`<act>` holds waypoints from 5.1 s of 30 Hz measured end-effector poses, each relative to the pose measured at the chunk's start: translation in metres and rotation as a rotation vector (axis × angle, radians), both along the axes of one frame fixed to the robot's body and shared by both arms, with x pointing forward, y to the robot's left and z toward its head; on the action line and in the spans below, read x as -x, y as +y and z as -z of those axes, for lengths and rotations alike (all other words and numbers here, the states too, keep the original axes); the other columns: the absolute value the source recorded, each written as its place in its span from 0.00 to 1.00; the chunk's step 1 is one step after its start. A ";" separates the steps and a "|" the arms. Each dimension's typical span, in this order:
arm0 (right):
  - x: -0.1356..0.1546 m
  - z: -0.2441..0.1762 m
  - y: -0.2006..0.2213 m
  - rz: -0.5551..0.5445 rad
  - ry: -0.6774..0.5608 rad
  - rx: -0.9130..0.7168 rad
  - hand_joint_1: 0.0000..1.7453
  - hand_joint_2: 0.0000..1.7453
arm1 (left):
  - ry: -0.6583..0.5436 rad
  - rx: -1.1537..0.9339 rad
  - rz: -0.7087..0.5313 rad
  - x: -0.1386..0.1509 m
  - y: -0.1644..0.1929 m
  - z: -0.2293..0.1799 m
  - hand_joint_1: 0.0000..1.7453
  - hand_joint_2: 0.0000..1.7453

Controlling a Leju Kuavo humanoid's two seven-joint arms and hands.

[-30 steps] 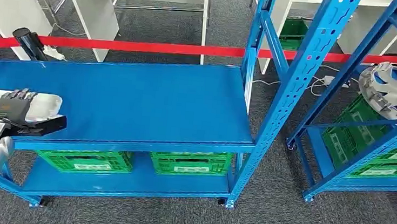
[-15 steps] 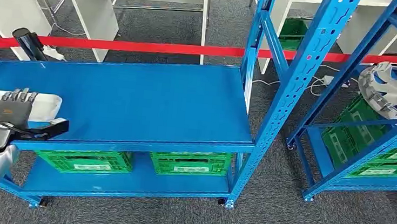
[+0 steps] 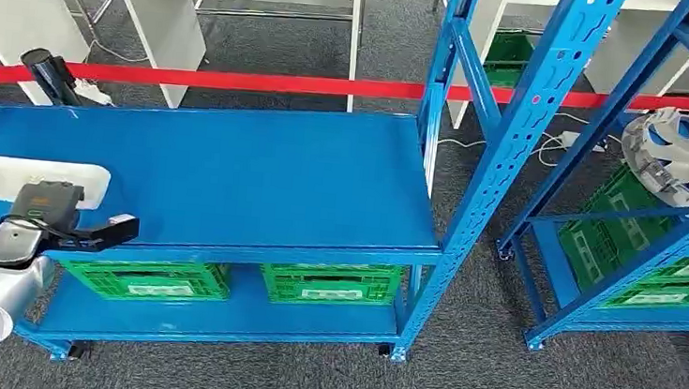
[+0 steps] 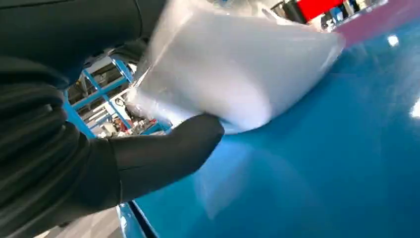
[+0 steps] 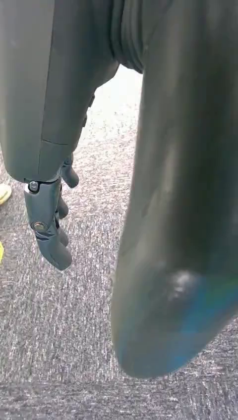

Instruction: Take the parts from the cabinet and place them on the table.

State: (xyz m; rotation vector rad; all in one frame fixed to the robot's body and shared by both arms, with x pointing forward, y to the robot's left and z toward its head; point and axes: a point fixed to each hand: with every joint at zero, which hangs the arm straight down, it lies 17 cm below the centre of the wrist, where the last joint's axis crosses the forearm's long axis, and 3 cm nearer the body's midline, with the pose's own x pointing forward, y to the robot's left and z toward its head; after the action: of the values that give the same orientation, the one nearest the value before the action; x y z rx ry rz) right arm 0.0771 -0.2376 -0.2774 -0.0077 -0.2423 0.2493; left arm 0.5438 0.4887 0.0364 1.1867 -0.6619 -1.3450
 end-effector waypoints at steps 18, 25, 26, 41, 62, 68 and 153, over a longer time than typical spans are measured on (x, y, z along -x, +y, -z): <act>0.000 0.000 0.000 0.002 -0.001 0.001 0.00 0.00 | -0.002 0.008 0.008 -0.003 -0.010 0.000 1.00 1.00; 0.001 0.000 -0.001 0.009 0.000 0.000 0.00 0.00 | -0.082 0.029 0.064 -0.013 -0.023 -0.012 1.00 1.00; 0.001 0.000 -0.001 0.010 0.001 0.001 0.00 0.00 | -0.102 0.035 0.067 -0.016 -0.025 -0.016 1.00 1.00; -0.002 -0.001 0.000 0.012 -0.013 -0.004 0.00 0.00 | -0.355 0.213 0.222 -0.069 -0.106 -0.098 1.00 1.00; -0.007 -0.002 0.006 -0.004 -0.037 -0.015 0.00 0.00 | -0.573 0.694 0.727 -0.094 -0.287 -0.295 1.00 1.00; -0.007 -0.002 0.005 0.005 -0.030 -0.013 0.00 0.00 | -0.548 0.659 0.732 -0.096 -0.297 -0.304 1.00 1.00; -0.021 -0.002 -0.023 0.125 -0.093 0.079 0.00 0.00 | -0.448 0.557 0.836 -0.091 -0.365 -0.287 1.00 1.00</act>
State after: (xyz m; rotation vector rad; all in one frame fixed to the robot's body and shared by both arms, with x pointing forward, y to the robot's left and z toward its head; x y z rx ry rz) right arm 0.0985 -0.2607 -0.2749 -0.1128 -0.3232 0.1338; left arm 0.6348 0.1238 0.3232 0.7550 -1.8692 -1.3977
